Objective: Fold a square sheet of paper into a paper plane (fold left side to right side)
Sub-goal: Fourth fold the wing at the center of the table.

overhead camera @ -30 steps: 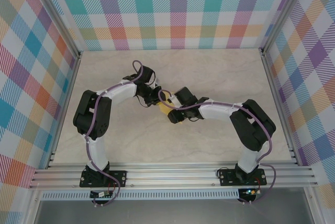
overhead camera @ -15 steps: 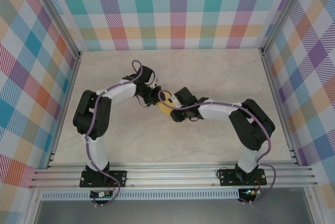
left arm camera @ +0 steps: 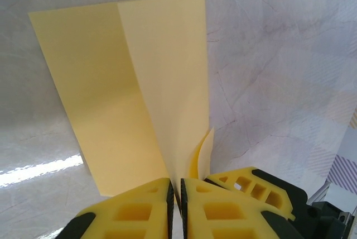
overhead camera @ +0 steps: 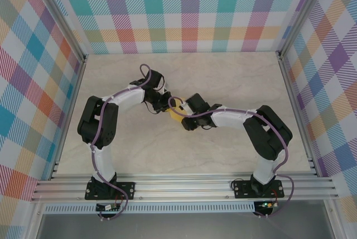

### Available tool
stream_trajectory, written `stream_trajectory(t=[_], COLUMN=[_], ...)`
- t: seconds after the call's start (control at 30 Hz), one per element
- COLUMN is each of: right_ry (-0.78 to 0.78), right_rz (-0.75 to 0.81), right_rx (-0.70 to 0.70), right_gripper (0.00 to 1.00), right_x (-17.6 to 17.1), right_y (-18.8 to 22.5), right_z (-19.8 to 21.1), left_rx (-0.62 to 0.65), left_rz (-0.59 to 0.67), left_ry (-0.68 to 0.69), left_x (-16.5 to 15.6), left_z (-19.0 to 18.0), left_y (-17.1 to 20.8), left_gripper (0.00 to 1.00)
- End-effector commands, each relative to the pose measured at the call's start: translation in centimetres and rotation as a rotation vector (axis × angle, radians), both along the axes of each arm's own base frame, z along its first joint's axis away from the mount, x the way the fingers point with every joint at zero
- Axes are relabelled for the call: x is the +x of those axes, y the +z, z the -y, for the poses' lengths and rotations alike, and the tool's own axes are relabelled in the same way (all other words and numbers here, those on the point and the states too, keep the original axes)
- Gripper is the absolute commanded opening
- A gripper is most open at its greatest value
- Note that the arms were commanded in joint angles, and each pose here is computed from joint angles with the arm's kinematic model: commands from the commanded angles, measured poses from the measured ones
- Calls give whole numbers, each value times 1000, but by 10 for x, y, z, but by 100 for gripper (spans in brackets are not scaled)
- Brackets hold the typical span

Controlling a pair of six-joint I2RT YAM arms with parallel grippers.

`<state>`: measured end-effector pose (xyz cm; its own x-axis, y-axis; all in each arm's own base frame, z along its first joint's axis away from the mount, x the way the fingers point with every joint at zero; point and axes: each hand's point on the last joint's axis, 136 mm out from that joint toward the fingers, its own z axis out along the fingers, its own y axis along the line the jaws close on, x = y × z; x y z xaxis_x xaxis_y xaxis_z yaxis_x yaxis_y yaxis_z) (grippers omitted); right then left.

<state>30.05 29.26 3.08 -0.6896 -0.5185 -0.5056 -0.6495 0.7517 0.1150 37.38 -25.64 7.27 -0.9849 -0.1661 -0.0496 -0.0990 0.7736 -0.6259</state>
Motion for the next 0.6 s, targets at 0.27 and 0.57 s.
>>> stream_trajectory(t=[0.27, 0.57], right_ry=[36, -2], right_rz=[46, 64], right_rx=[-56, -100], right_gripper=[43, 46], right_x=[-10, -6], right_y=[-1, -7], right_z=[-2, 7], left_rx=[1, 2], left_rz=[12, 16], left_ry=[14, 23], left_x=[5, 6], left_z=[-4, -8], left_y=[10, 12], left_gripper=[9, 7])
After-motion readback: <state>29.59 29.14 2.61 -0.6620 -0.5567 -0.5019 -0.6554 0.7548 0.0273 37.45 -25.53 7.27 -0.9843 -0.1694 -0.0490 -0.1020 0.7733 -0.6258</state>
